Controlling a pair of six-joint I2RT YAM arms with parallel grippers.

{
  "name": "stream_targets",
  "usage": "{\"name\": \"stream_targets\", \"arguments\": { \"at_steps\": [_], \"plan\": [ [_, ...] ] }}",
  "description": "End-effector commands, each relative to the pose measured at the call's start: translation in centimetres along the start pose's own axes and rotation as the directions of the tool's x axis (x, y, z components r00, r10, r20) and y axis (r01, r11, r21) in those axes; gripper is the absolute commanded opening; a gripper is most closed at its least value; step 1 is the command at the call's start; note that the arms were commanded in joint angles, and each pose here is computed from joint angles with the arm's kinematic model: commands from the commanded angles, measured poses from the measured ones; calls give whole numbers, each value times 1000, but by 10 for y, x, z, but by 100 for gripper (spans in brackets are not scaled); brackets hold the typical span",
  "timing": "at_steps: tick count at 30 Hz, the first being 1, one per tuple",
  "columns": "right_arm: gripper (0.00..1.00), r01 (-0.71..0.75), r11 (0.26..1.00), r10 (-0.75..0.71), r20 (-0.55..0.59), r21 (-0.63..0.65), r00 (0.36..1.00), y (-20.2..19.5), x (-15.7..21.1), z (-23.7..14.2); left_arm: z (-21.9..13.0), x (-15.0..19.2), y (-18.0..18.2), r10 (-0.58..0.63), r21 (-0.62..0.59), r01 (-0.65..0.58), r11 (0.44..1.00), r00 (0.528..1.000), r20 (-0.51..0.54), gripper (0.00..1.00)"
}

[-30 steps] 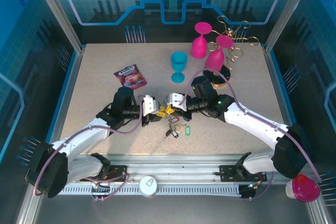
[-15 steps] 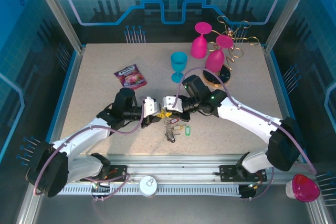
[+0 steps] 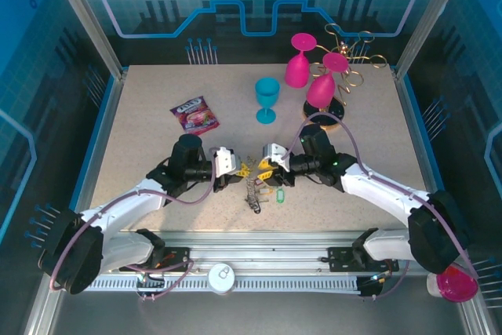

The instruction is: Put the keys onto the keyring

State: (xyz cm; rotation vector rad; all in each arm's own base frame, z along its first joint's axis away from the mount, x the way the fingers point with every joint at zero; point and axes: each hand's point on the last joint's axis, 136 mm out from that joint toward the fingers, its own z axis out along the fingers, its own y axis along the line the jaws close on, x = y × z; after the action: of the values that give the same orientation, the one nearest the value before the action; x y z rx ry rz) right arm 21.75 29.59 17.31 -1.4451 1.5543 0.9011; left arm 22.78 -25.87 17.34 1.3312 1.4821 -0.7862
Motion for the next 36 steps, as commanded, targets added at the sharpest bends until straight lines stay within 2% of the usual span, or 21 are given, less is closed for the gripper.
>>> {"name": "stream_targets", "arguments": {
  "at_steps": [1,16,20,26,29,31,36],
  "plan": [
    [29,35,999,-35,110,-5,993,-4,-24,1,1,-8,-5,39,22,-40,999,998,45,0],
    [20,25,998,-17,126,-60,992,-1,-22,11,4,-8,-4,40,15,-42,999,997,68,0],
    [15,30,998,-23,126,-59,992,-1,-23,12,3,-10,-4,44,13,-45,999,996,79,0],
    [0,36,996,-25,123,-82,992,1,-28,13,3,-13,-4,41,12,-43,999,995,95,0],
    [0,41,995,-30,116,-89,993,2,-30,12,3,-13,-3,36,9,-36,999,995,91,0],
    [0,44,994,-36,86,-98,996,4,-28,11,3,-10,0,20,-4,-20,1000,997,69,14],
    [0,69,992,-74,-42,-110,996,5,-23,11,4,-5,4,17,-9,-16,1000,1000,6,15]
  ]
}}
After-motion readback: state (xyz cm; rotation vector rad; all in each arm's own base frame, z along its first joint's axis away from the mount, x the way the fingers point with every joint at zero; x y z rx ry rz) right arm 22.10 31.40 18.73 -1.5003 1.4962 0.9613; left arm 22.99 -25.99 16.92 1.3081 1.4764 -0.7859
